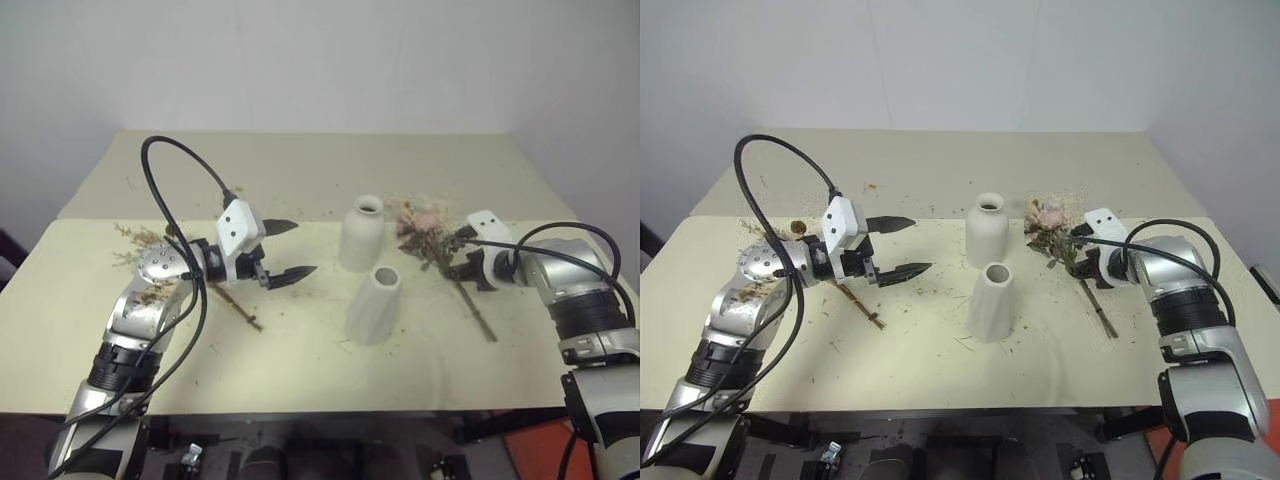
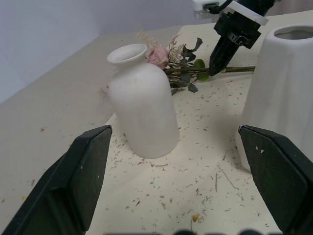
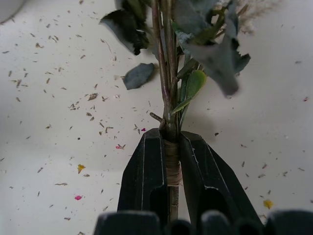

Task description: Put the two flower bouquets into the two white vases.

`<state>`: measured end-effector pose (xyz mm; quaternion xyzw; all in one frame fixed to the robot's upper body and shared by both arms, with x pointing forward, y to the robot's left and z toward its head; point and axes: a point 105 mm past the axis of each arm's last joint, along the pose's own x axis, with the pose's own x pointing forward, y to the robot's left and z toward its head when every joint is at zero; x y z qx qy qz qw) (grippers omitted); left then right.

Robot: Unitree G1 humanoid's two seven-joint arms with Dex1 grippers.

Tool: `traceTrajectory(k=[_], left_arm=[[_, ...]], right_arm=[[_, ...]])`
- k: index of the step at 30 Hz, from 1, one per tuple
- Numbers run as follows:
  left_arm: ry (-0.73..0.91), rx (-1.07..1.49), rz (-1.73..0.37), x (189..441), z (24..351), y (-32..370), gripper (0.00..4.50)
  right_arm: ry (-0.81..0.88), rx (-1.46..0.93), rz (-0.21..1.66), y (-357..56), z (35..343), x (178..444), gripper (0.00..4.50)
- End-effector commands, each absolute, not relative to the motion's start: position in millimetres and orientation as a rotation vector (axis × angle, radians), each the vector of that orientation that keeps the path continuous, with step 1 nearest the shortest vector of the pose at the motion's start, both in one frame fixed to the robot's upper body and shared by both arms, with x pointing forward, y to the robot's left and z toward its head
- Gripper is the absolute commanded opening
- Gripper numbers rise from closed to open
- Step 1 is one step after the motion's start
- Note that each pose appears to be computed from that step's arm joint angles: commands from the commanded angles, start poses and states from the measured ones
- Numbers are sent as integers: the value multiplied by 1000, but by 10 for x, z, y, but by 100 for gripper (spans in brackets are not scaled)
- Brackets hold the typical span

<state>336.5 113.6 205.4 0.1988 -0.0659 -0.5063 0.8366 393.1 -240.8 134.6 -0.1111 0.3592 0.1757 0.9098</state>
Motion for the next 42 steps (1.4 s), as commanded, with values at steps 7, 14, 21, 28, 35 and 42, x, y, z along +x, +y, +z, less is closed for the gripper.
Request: traceTrajectory(k=[7,14,21,28,35,42], left_arm=[[-176,456,-1035,3315,2137,1194,450],[-172,460,-994,3393,2156,1292,450],[-179,456,-978,3399,2188,1343,450],[-229,396,-923,3341,2318,1472,450],[-238,368,-898,3247,2376,1553,450],[-223,374,-886,3217,2366,1562,450]], right_arm=[[438,-288,145,-2613,1992,4223,25],[-196,-248,76,-2393,3099,4355,25],[-610,171,513,-1924,3645,4141,25],[-687,291,782,-1580,3623,4095,25],[-703,306,857,-1336,3553,4113,25],[-680,321,856,-1206,3471,4208,25]])
